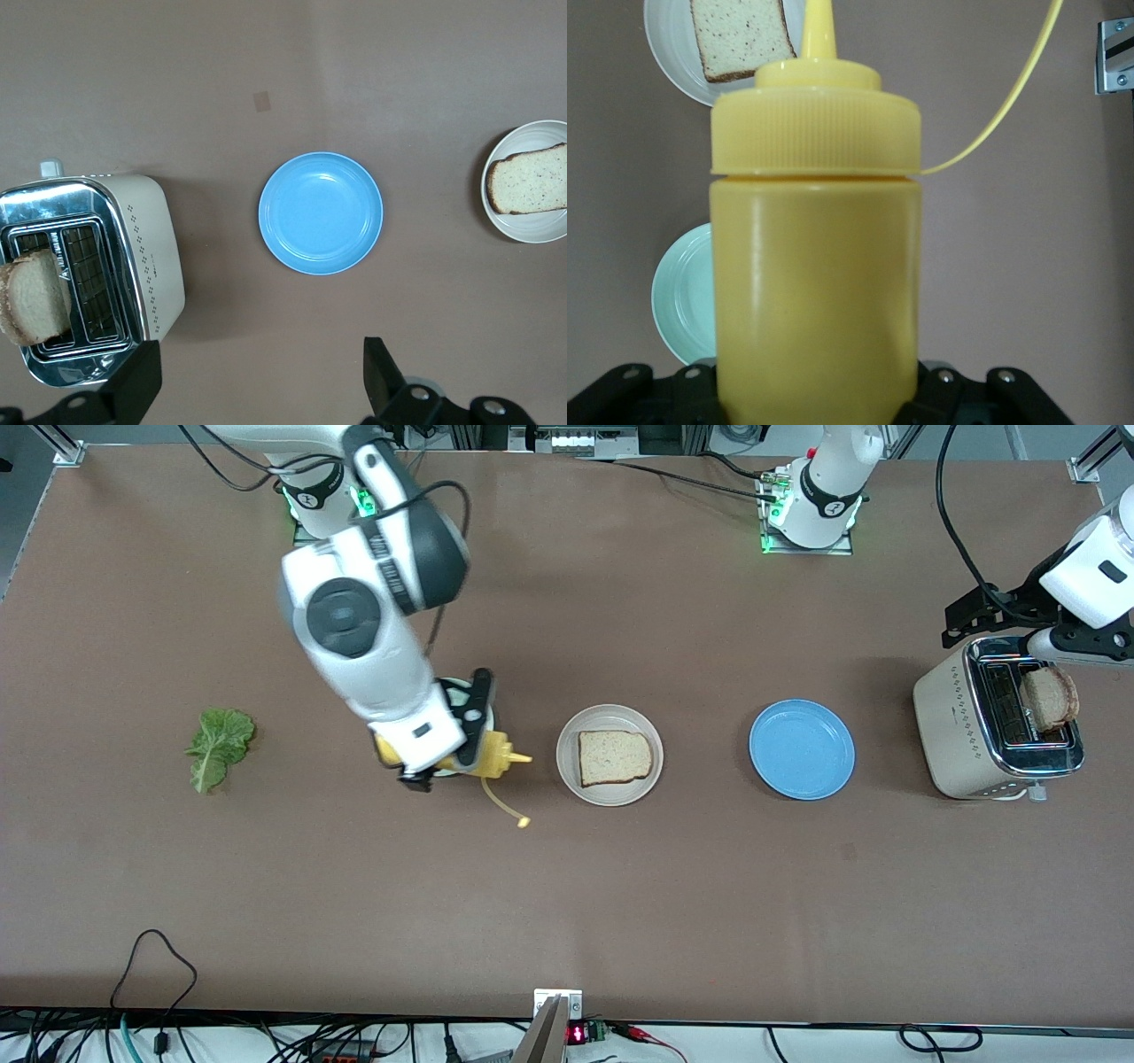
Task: Make sandwich in beige plate with both arms
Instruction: 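Move the yellow bottle back toward its starting spot with the right gripper, then lower the yellow bottle onto the table and open the right gripper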
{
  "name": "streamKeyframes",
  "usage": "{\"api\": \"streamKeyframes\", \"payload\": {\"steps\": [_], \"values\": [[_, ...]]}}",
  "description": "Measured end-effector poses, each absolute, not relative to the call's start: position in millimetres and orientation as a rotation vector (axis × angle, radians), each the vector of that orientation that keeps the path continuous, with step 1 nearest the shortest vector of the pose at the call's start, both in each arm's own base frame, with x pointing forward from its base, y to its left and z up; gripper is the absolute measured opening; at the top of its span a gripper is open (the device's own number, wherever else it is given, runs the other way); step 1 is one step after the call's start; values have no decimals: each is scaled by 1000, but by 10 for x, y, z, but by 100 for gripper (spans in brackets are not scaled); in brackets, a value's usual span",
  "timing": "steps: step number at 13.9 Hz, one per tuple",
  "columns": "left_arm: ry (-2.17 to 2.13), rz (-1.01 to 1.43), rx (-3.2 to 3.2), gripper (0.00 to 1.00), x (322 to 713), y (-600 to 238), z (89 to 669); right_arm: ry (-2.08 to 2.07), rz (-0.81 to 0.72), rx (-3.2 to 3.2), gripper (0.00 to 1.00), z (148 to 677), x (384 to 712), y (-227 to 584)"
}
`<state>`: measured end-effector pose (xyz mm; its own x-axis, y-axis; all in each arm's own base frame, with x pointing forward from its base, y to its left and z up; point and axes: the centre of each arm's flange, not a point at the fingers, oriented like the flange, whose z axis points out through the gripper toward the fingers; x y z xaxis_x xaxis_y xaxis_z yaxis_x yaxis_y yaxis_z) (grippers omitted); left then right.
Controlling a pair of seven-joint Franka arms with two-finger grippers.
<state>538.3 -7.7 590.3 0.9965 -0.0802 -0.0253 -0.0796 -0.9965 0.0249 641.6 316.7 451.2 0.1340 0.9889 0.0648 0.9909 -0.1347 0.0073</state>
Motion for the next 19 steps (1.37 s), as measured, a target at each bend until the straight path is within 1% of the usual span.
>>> {"api": "streamKeyframes", "payload": {"steps": [3, 5, 11, 15, 19], "values": [[-125, -41, 3115, 100, 5383, -78, 5903, -1957, -160, -2214, 50, 4526, 6589, 2469], [-125, -41, 3115, 100, 5383, -79, 5903, -1881, -229, -2131, 50, 4456, 6644, 2022], [-125, -41, 3115, 100, 5383, -79, 5903, -1704, -467, -1896, 50, 3951, 6596, 1005], [-126, -41, 3115, 100, 5383, -82, 5903, -1602, -670, -1750, 50, 3377, 6400, 380], [-130, -41, 3118, 100, 5383, -91, 5903, -1512, -815, -1580, 50, 2751, 6118, -23]]}}
